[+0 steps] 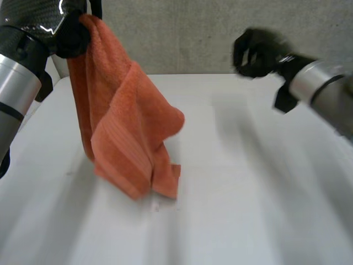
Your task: Fold the laundry
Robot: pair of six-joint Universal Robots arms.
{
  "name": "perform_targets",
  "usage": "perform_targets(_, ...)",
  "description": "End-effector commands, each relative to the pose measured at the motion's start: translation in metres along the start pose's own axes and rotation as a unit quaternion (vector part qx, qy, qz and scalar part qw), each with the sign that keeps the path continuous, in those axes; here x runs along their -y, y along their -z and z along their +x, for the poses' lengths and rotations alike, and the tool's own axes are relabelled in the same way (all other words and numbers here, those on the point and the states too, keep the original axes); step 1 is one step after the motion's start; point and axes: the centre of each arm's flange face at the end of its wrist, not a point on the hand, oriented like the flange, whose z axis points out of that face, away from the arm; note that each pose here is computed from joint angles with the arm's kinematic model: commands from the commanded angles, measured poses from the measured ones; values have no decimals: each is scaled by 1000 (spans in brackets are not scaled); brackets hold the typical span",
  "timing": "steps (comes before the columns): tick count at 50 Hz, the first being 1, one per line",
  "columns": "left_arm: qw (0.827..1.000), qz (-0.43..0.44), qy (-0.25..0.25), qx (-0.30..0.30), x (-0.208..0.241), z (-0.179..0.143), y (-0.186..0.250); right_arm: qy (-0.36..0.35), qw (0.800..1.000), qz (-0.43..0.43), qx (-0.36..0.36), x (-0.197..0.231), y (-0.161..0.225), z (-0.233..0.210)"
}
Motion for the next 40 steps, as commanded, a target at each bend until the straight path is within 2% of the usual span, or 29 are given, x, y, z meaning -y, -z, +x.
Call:
perform_targets(1, 1000, 9, 1, 5, -3, -3, -8, 88, 994, 58, 6, 42, 52, -32)
perform_targets(6, 1000, 4, 7, -3, -4, 4, -4, 50, 998, -17, 17, 6, 52, -28)
perform_targets(8, 1000, 6, 7, -4, -1, 5, -2, 22, 997, -68, 17, -25, 41, -15)
perform_targets(14, 999, 44, 11, -24, 32, 18, 9, -5, 994, -107, 25, -57, 16, 2)
perform_targets(16, 998, 53, 14, -34, 43, 24, 15, -36, 986, -154, 58, -89, 5, -2)
perform_targets(22, 998, 48, 17, -37, 45, 27, 21, -97, 971, -194, 100, -121, -10, -6)
perform_targets(24, 998, 37, 20, -40, 41, 29, 24, -132, 958, -216, 136, -141, -17, -20)
perform_targets(25, 998, 37, 20, -40, 41, 29, 24, -132, 958, -216, 136, -141, -17, -20)
perform_targets(27, 998, 33, 21, -41, 39, 30, 26, -165, 941, -235, 178, -156, -22, -43)
perform_targets(28, 998, 29, 22, -44, 37, 32, 29, -165, 941, -235, 178, -157, -22, -43)
perform_targets(29, 998, 25, 24, -47, 35, 34, 31, -185, 931, -248, 196, -165, -23, -53)
perform_targets(30, 998, 25, 24, -47, 35, 34, 31, -185, 930, -248, 197, -165, -23, -53)
perform_targets(32, 998, 17, 24, -50, 29, 37, 33, -219, 900, -282, 249, -179, -15, -82)
perform_targets(33, 998, 17, 24, -50, 29, 37, 33, -219, 900, -283, 250, -179, -15, -82)
perform_targets(35, 998, 12, 24, -52, 26, 37, 33, -241, 858, -321, 320, -188, 0, -116)
perform_targets(36, 998, 8, 25, -52, 23, 38, 33, -241, 858, -321, 320, -188, 1, -116)
perform_targets(37, 998, 7, 25, -53, 21, 38, 32, -247, 843, -334, 342, -192, 7, -127)
perform_targets(38, 998, 7, 25, -53, 21, 38, 32, -248, 842, -334, 343, -192, 7, -127)
perform_targets(40, 998, 3, 26, -54, 18, 38, 31, -253, 825, -346, 369, -192, 14, -135)
